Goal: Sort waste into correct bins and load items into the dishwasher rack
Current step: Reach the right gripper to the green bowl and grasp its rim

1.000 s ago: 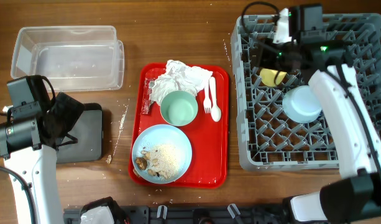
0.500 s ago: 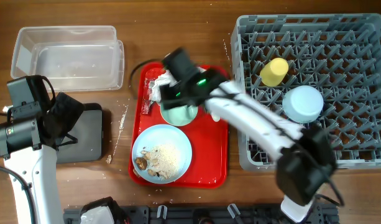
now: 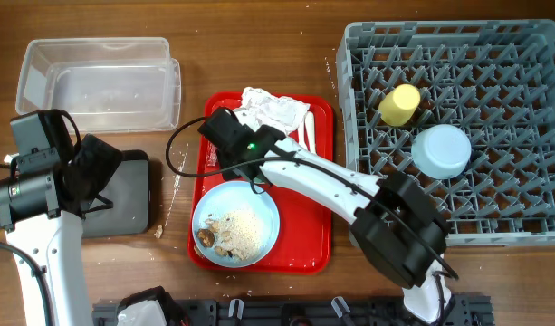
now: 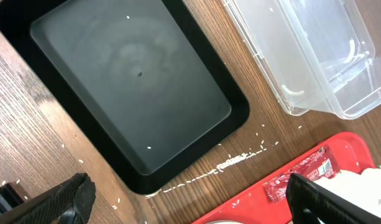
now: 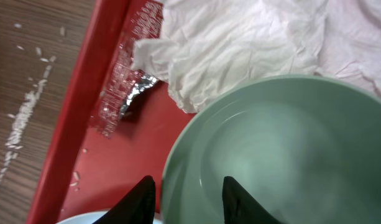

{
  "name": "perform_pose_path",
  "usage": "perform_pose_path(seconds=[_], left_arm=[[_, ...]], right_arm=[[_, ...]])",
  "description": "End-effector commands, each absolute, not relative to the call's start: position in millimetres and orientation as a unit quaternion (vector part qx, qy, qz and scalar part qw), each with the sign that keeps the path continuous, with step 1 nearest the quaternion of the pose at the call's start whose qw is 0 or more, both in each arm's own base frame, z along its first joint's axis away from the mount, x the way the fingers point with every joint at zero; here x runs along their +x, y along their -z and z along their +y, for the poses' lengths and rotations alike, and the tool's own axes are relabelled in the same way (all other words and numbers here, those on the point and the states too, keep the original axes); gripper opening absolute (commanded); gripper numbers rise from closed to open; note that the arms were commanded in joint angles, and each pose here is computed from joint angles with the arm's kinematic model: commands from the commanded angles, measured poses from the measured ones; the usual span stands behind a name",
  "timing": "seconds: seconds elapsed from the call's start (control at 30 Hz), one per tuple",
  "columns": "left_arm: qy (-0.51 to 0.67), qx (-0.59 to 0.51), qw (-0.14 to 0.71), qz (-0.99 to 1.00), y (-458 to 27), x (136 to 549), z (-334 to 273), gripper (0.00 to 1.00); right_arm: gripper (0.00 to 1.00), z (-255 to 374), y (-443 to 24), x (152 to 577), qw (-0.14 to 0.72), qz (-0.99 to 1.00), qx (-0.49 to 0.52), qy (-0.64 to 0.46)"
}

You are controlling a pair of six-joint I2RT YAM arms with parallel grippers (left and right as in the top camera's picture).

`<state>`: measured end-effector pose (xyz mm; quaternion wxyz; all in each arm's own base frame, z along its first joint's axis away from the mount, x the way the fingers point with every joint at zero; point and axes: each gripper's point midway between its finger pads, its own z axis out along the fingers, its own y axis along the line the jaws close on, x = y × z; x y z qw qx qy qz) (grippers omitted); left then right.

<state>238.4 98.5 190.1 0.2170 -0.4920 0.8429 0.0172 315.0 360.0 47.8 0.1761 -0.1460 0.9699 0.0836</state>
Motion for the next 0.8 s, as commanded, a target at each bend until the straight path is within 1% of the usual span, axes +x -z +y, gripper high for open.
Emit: perform_pose_path(seconds=[0.0, 0.1, 0.17, 0.27, 0.37, 0.5, 0.53, 0.67, 0.77], left_arm=[[-0.015, -0.5, 0.222, 0.837, -193, 239, 100, 1.0], [-0.015, -0.5, 0.222, 0.837, -193, 239, 100, 1.0], [-0.015, -0.5, 0.221, 0.837, -193, 239, 100, 1.0], [-0.015, -0.5, 0.222, 0.837, -193, 239, 100, 1.0], [-0.015, -0.5, 0.222, 0.837, -193, 239, 100, 1.0], [-0.015, -0.5, 0.222, 0.837, -193, 239, 100, 1.0], [-0.015, -0.5, 0.222, 0.837, -193, 239, 100, 1.0], [-0.015, -0.5, 0.222, 0.837, -193, 239, 100, 1.0], [-0.015, -0.5, 0.222, 0.837, -193, 239, 100, 1.0]], right_arm=[[0.36, 362, -25, 309, 0.16, 0.973, -0.151, -0.07], [0.34, 367, -26, 307, 0.164, 0.972, -0.154, -0.074], [0.31, 367, -25, 306, 0.162, 0.972, -0.156, -0.073], [0.24, 367, -24, 305, 0.161, 0.972, -0.157, -0.072], [0.15, 367, -24, 305, 0.16, 0.972, -0.157, -0.072], [0.09, 366, -22, 303, 0.157, 0.973, -0.157, -0.069], [0.04, 365, -22, 302, 0.153, 0.974, -0.154, -0.068], [0.04, 367, -26, 298, 0.143, 0.974, -0.155, -0.08], [0.04, 366, -46, 301, 0.15, 0.973, -0.15, -0.088]])
